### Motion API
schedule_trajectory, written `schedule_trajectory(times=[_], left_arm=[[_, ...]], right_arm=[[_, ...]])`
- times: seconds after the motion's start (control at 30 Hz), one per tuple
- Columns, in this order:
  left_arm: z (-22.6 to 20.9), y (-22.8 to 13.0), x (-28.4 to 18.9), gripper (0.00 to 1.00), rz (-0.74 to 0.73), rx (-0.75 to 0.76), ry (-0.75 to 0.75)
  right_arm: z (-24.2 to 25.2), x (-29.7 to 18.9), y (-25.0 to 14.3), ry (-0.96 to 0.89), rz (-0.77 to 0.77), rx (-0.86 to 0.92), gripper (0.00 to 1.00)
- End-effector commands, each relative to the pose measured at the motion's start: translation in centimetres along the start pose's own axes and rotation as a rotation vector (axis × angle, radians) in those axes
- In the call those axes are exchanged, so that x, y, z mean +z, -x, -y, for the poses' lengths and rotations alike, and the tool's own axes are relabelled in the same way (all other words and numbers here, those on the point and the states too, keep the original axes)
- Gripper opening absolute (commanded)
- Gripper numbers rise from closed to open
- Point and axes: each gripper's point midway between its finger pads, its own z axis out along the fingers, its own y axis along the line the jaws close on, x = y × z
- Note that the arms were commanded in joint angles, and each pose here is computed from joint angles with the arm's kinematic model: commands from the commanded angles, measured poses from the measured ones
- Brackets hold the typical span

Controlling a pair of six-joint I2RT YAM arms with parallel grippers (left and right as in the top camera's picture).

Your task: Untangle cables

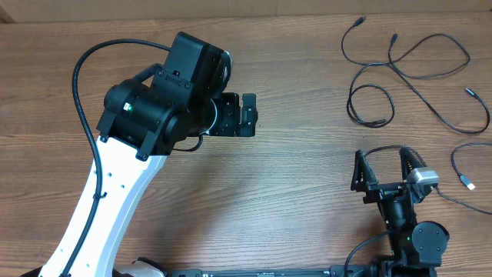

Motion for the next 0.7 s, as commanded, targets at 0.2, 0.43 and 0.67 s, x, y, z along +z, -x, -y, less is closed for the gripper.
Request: schedule_trajectory(times=[0.2, 0.43, 0.67], left_arm=[[-0.1, 0.1, -0.6, 1.0, 0.019, -0.014, 0.0], [-0.1, 0.1, -0.6, 1.0, 0.019, -0.015, 0.0], [-0.1, 0.1, -0.6, 0.99, 0.018, -0.015, 0.0]], right_arm=[[0.5, 0.2, -2.5, -0.016, -0.039, -0.038, 1.0], [2.2, 0.1, -3.4, -0.102, -0.079, -0.107, 1.0], [3.1, -0.1, -3.4, -0.155, -0.077, -0.107, 1.0]])
